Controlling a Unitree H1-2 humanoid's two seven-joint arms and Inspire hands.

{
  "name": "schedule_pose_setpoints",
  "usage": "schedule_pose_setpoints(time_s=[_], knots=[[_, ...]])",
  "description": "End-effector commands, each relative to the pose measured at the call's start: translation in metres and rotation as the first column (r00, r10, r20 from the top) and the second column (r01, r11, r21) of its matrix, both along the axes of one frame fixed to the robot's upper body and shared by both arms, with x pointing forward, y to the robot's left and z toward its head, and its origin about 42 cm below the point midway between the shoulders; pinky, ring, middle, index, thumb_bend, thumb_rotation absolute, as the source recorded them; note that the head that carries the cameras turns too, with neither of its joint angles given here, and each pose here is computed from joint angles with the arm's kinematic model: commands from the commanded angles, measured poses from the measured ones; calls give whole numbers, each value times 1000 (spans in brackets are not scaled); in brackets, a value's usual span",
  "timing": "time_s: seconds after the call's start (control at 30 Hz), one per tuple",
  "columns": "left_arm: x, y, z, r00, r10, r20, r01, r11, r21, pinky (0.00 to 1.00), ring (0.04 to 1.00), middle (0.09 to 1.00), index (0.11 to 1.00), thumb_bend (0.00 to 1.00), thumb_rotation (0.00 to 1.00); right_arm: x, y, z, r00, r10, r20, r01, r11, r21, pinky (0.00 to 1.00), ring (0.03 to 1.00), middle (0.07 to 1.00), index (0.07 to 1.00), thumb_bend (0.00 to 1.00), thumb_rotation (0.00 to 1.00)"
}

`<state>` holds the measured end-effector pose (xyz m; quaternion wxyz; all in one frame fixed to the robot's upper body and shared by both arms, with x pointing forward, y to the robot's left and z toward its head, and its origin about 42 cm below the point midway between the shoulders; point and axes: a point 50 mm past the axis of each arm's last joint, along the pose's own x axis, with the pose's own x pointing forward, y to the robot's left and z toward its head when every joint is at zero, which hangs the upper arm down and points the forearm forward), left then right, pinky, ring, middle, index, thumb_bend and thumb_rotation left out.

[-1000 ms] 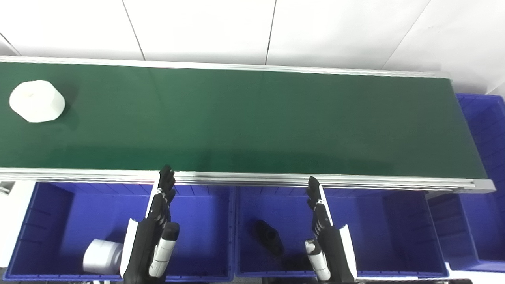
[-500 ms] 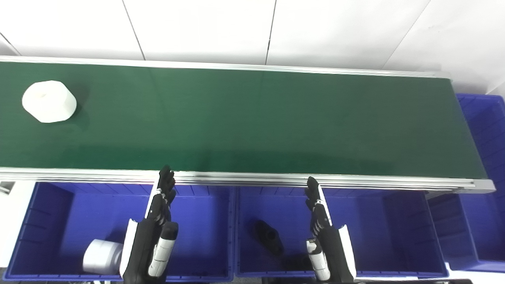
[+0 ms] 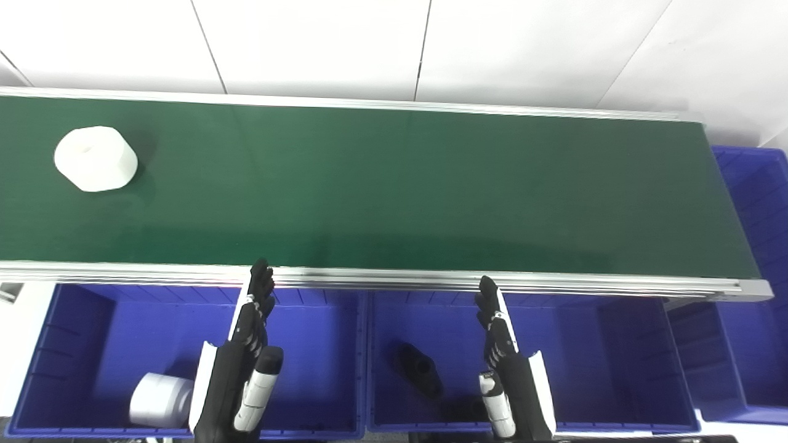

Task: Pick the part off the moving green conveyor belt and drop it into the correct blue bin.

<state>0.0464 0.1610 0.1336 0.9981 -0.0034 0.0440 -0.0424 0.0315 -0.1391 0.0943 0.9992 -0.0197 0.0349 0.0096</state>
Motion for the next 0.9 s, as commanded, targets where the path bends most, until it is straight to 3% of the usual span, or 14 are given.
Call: schedule_pose_setpoints(time_s=[0.0,0.17,0.47,0.87], knots=[[-3,-2,3,1000,4,28,-4,1000,-5,1000,1000,1000,1000,791,934,6,13,13,996,-22,84,17,998,66,1000,993,1000,1000,867,1000],[-8,-9,-6,1000,-4,20,5,1000,-8,1000,1000,1000,1000,787,903,0,8,2,997,-23,72,19,998,58,1000,998,1000,1000,870,1000],[-8,-25,-26,1000,-15,20,15,1000,25,1000,1000,1000,1000,698,994,-3,-9,-20,999,-18,46,17,1000,22,1000,1000,1000,1000,877,1000],[-4,-33,-50,999,-32,26,31,998,52,933,1000,1000,1000,666,1000,3,-21,-40,1000,-14,8,14,1000,8,1000,1000,1000,1000,889,1000]])
